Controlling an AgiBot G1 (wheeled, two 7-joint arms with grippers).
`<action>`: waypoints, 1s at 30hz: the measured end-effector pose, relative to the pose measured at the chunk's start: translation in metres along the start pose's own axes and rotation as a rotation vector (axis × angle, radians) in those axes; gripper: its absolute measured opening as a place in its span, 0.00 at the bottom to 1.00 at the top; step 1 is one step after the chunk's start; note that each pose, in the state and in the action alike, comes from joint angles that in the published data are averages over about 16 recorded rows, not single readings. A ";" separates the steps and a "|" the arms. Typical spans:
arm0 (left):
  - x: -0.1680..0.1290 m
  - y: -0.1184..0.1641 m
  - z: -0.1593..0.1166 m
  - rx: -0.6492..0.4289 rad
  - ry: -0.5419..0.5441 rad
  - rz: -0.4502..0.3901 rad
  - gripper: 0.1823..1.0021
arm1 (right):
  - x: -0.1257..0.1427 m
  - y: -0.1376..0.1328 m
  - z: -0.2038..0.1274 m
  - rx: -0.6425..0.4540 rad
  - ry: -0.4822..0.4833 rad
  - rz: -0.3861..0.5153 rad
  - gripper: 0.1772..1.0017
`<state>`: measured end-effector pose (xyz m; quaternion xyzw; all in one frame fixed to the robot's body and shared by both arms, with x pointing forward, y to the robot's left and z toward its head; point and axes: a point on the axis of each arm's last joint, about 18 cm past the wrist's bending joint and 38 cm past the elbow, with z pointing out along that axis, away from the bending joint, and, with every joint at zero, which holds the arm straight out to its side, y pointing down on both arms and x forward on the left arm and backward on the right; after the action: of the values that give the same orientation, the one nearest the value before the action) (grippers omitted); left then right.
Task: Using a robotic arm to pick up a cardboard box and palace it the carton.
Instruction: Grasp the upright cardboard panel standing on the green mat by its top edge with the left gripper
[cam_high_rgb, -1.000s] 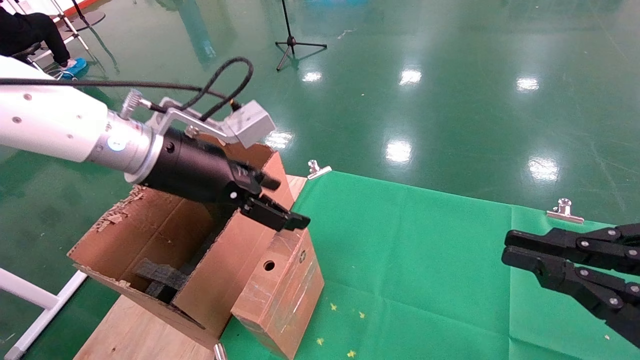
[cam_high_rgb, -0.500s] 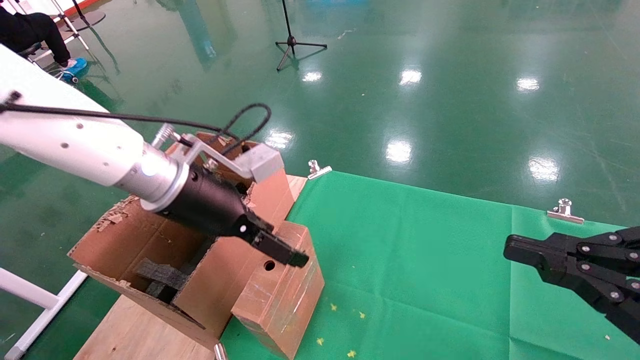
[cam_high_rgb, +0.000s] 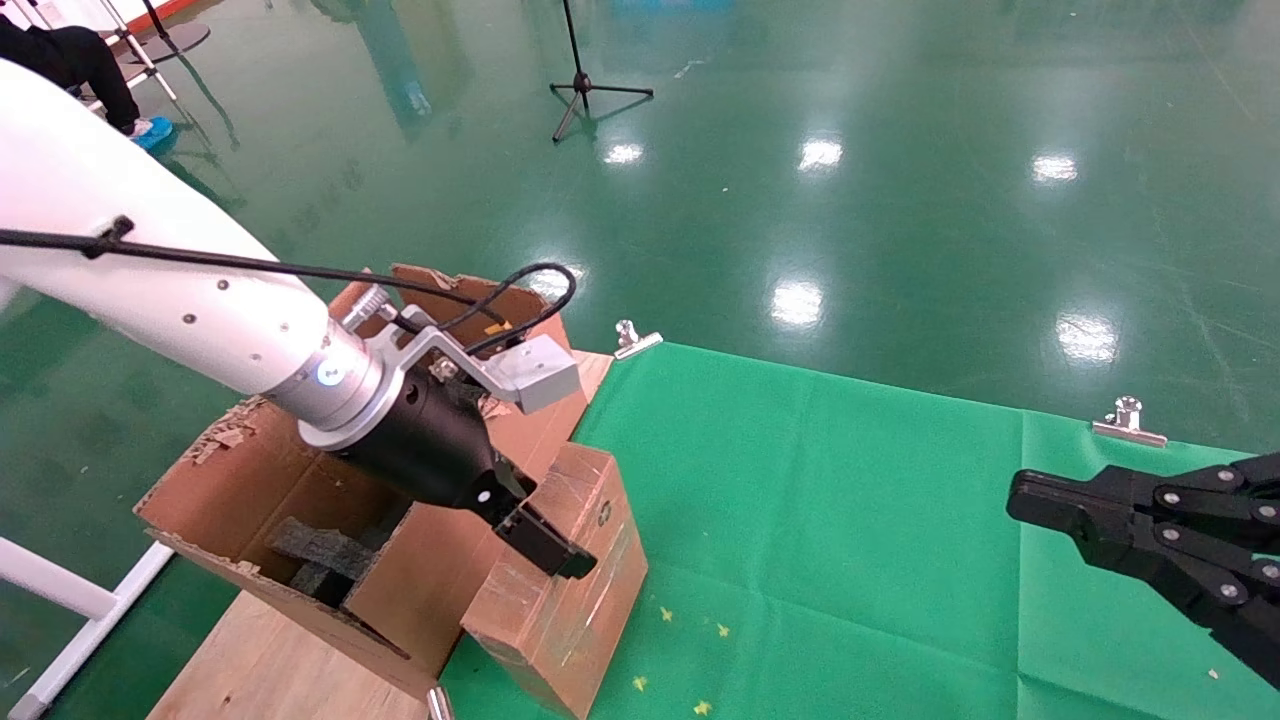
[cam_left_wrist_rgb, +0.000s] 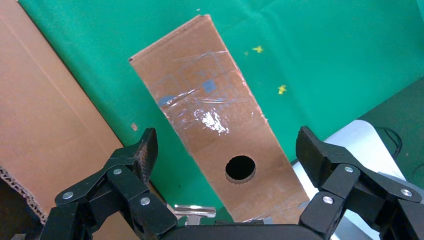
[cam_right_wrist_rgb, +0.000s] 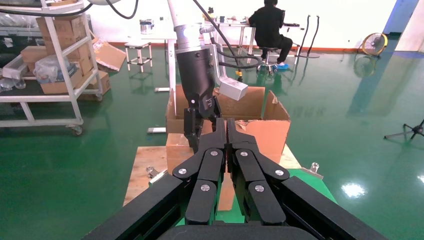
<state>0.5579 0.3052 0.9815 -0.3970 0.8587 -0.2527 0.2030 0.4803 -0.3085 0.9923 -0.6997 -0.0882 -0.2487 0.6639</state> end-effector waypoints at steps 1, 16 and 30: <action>0.000 0.000 0.000 0.000 -0.001 0.003 1.00 | 0.000 0.000 0.000 0.000 0.000 0.000 0.02; 0.000 0.001 0.000 0.001 0.002 -0.008 0.94 | 0.000 0.000 0.000 0.000 0.000 0.000 0.15; -0.002 0.000 0.000 0.009 0.007 -0.014 0.63 | 0.000 0.000 0.000 0.000 0.000 0.000 0.53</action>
<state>0.5585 0.3069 0.9818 -0.4012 0.8555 -0.2592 0.1999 0.4803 -0.3085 0.9923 -0.6997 -0.0882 -0.2487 0.6639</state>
